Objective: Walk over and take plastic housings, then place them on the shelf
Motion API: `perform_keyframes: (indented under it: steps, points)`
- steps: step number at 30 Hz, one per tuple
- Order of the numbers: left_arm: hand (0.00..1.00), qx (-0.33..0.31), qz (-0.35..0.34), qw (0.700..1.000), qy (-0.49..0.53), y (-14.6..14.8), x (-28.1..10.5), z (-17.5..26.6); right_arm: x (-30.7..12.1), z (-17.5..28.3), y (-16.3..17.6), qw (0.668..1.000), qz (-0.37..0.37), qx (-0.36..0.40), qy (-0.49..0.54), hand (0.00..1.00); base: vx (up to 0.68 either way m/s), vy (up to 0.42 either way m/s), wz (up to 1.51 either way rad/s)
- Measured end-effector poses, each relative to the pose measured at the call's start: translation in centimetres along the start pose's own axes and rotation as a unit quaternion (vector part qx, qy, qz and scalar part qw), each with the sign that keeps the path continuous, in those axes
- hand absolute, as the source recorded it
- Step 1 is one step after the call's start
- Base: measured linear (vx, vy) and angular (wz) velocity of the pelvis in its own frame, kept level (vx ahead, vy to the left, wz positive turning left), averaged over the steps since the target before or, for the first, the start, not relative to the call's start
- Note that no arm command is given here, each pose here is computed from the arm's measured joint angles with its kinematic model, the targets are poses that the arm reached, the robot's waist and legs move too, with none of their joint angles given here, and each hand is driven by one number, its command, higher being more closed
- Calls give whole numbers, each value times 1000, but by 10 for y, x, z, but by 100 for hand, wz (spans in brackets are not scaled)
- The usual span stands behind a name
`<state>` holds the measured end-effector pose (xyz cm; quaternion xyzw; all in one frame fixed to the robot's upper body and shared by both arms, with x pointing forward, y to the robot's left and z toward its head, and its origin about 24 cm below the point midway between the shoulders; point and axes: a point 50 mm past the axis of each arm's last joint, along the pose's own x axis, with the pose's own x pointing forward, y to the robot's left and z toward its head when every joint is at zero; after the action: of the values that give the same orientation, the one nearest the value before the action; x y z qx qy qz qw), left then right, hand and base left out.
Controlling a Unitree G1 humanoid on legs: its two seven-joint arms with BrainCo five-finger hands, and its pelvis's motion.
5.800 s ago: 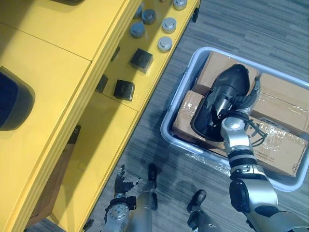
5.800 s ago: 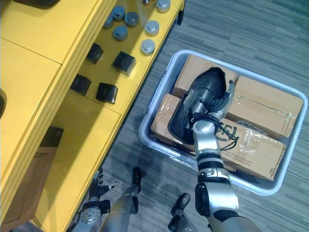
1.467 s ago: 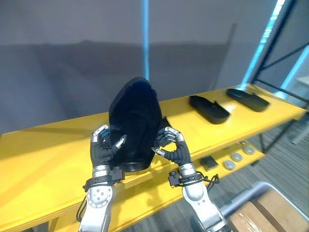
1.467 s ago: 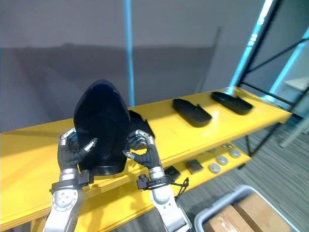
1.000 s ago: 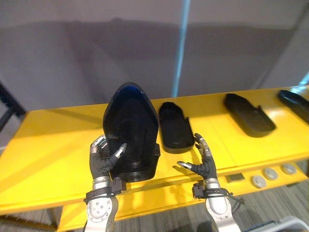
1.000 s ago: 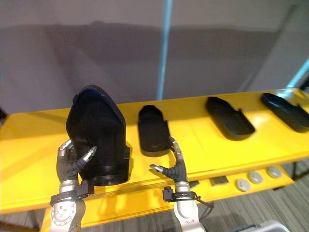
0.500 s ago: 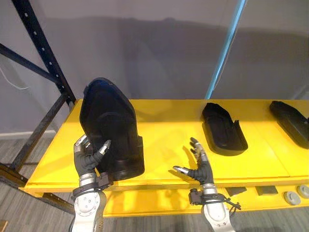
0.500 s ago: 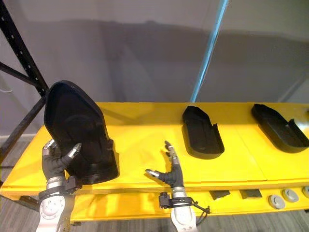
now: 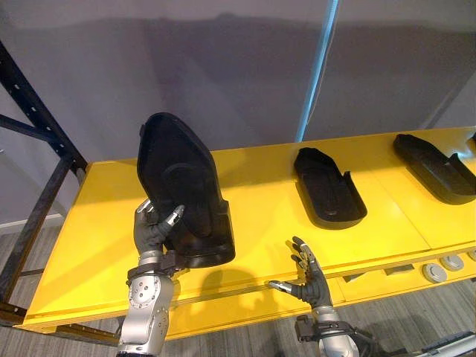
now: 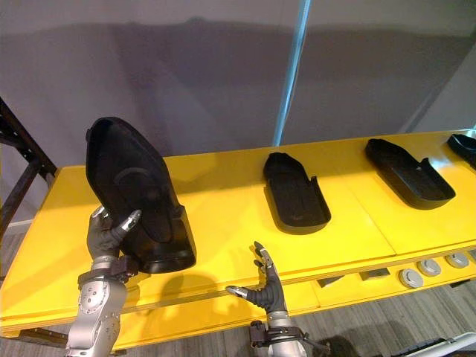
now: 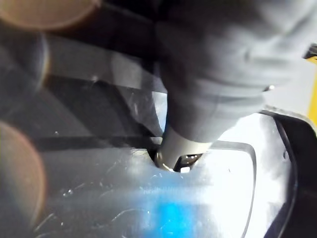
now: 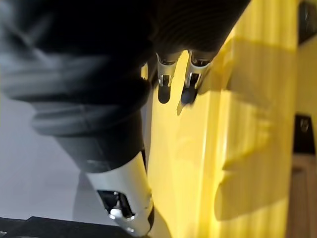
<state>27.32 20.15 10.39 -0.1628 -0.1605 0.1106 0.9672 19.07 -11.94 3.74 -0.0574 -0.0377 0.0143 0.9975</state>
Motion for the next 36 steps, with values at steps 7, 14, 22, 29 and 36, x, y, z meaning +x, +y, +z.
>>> perform_keyframes:
  steps: [7,14,22,29,36]
  points:
    - [100,63,-14,998,-13,14,51,29,0,11,-10,999,12,-32,-30,0,-80,-57,-12]
    - [100,235,-24,969,-75,31,111,105,0,28,-9,996,19,-24,-80,0,-76,7,-7]
    - [100,348,29,935,-60,56,139,138,-5,43,9,990,64,13,-127,0,18,20,-16]
    - [100,322,26,946,-35,61,137,131,-3,50,12,986,74,15,-149,0,3,-1,-2]
    - [0,295,23,955,16,82,113,98,-2,51,18,984,87,18,-154,0,0,0,0]
